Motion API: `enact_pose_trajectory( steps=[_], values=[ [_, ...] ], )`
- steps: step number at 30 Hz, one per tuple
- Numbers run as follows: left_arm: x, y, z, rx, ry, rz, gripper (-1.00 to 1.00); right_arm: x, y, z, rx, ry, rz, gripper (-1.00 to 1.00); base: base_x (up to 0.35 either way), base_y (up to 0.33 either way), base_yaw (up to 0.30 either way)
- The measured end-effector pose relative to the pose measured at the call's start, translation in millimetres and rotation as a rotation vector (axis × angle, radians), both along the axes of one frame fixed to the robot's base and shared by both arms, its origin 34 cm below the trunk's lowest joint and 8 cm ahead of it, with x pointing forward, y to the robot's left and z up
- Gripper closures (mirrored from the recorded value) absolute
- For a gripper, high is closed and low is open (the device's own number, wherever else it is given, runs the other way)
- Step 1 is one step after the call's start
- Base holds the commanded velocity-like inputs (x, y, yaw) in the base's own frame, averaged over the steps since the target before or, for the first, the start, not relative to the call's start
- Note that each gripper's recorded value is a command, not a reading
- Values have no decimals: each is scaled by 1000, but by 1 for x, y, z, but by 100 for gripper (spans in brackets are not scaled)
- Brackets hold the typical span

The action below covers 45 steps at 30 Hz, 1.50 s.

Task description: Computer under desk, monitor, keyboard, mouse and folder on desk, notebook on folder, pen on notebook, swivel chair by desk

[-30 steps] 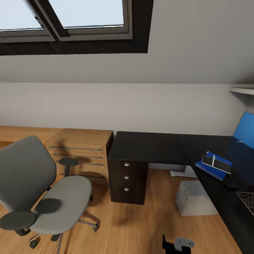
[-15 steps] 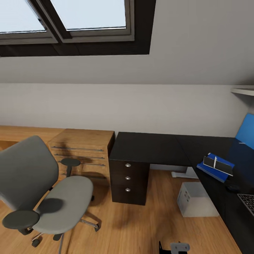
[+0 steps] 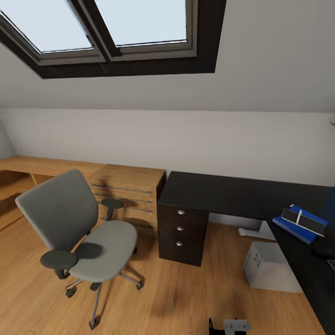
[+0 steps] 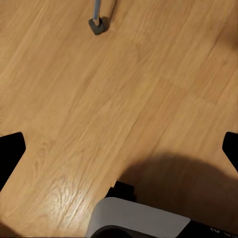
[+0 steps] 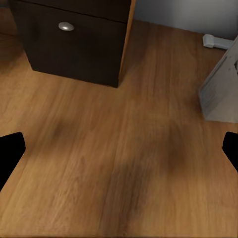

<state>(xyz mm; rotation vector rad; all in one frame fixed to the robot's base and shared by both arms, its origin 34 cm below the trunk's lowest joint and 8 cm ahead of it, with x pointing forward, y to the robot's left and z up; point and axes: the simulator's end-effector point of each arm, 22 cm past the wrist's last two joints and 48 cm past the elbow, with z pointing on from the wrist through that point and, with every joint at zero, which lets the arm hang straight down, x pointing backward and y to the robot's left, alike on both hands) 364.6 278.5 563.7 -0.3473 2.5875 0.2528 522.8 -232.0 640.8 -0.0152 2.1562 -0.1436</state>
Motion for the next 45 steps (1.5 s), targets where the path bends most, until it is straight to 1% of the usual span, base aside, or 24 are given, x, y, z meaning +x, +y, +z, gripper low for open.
enact_pose_trajectory(
  steps=[8,17,22,23,26,27,28,30,31,32,34,37,38,40,45],
  values=[
    [1,3,1,5,-5,0,-100,1,6,2,-15,-12,51,-100,-9,-57,279],
    [1,8,1,11,-8,3,-100,1,8,5,-16,-29,63,-100,-1,-4,280],
    [2,15,3,23,-23,15,-100,1,6,5,-18,-30,62,-100,0,0,280],
    [1,35,7,62,-73,36,-100,-4,6,2,-18,-24,62,-100,0,0,280],
    [0,52,15,105,-140,52,-100,-16,2,-3,-20,-15,60,-100,0,0,280],
    [-9,72,22,157,-192,67,-100,-32,-10,-3,-23,-40,48,-100,0,0,279],
    [-12,78,25,177,-210,62,-100,-41,-16,-3,-27,-57,49,-100,0,0,280],
    [-14,83,29,191,-232,59,-100,-48,-22,-1,-30,-77,50,-100,0,0,279],
    [-14,87,37,206,-284,53,-100,-58,-30,4,-29,-116,42,-100,0,0,279],
    [-13,88,39,209,-300,48,-100,-60,-31,6,-29,-126,48,-100,0,0,279],
    [-10,89,49,218,-364,39,-100,-63,-32,11,-25,-157,48,-100,0,0,280],
    [-5,87,60,224,-429,37,-100,-64,-32,13,-21,-172,48,-100,0,0,279],
    [-8,87,68,230,-470,37,-100,-65,-30,14,-17,-179,48,-100,0,0,279],
    [-11,85,70,231,-484,35,-100,-65,-29,14,-14,-180,47,-100,0,0,279],
    [-14,79,70,223,-492,35,-100,-66,-23,14,-6,-178,45,-100,0,0,280]
  ],
)
